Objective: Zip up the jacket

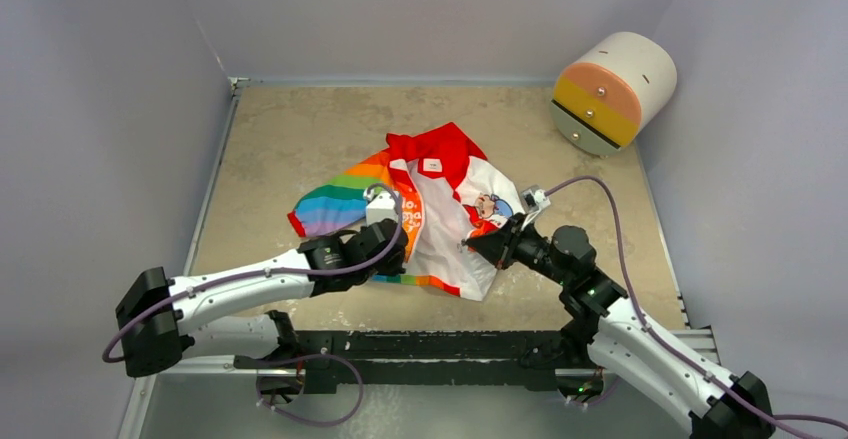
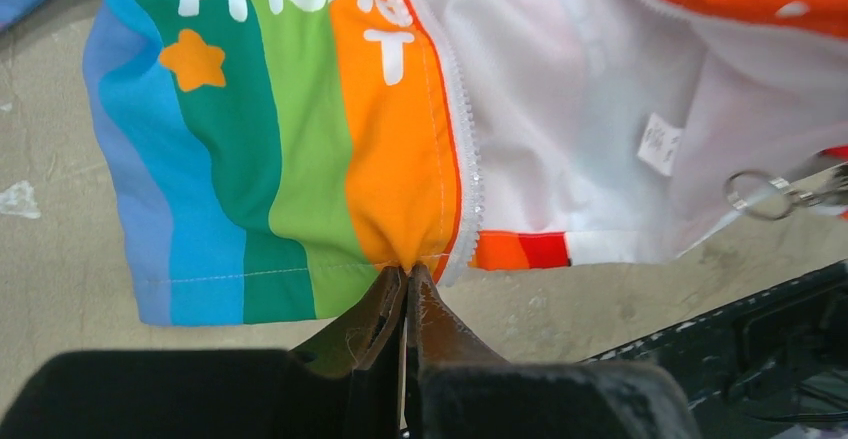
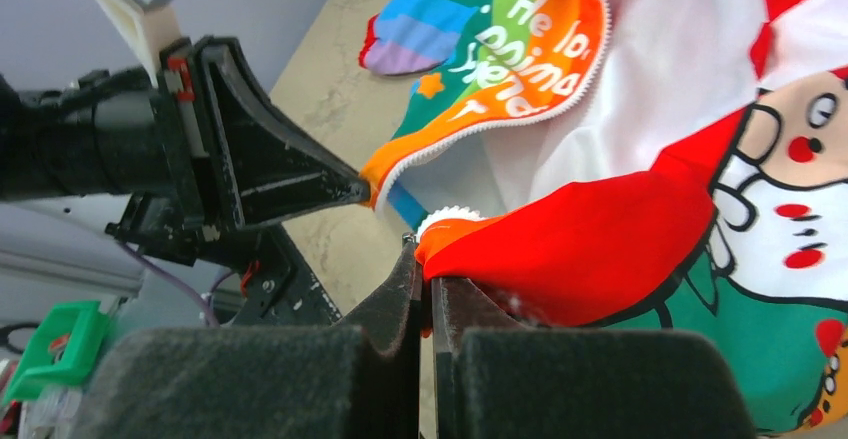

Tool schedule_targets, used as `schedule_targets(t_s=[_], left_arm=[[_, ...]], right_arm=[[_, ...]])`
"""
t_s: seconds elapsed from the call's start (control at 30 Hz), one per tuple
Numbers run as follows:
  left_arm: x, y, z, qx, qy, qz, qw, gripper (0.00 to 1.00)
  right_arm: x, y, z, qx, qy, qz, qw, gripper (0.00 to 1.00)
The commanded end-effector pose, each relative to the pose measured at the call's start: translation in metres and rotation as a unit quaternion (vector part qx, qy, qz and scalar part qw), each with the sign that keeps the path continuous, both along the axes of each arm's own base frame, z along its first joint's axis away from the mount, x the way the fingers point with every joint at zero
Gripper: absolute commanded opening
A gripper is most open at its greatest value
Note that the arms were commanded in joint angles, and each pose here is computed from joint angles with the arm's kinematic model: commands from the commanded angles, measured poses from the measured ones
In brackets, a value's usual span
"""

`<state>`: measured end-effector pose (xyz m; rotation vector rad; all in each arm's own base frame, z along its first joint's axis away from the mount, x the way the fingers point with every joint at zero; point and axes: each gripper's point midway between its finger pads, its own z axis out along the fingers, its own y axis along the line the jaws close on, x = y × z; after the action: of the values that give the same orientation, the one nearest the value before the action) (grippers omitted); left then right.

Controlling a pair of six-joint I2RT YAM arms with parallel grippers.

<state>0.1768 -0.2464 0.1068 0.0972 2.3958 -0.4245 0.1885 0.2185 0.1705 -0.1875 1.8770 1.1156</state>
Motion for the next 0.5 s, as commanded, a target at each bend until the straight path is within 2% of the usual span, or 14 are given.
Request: schedule_targets(t_s=[0.0,0.23,0.47], left_arm=[[0.017,-0.017,0.041,-0.098,-0.039,0.025,0.994,0.0],[0.029,-0.03,0.078,-0.187,-0.083,0.03,0.978,0.0],[0.03,-0.043,0.099,-0.267,-0.108,0.016,0.957,0.0]], right_arm=[[-0.005,0.017,0.031,0.046,-0.067,0.056,0.995,0.0],[-0.016,0.03,0.038,0.074,-0.103,0.113,0.985,0.0],[-0.019,0.036,0.041,0.09,-0.137,0.136,0.977,0.0]])
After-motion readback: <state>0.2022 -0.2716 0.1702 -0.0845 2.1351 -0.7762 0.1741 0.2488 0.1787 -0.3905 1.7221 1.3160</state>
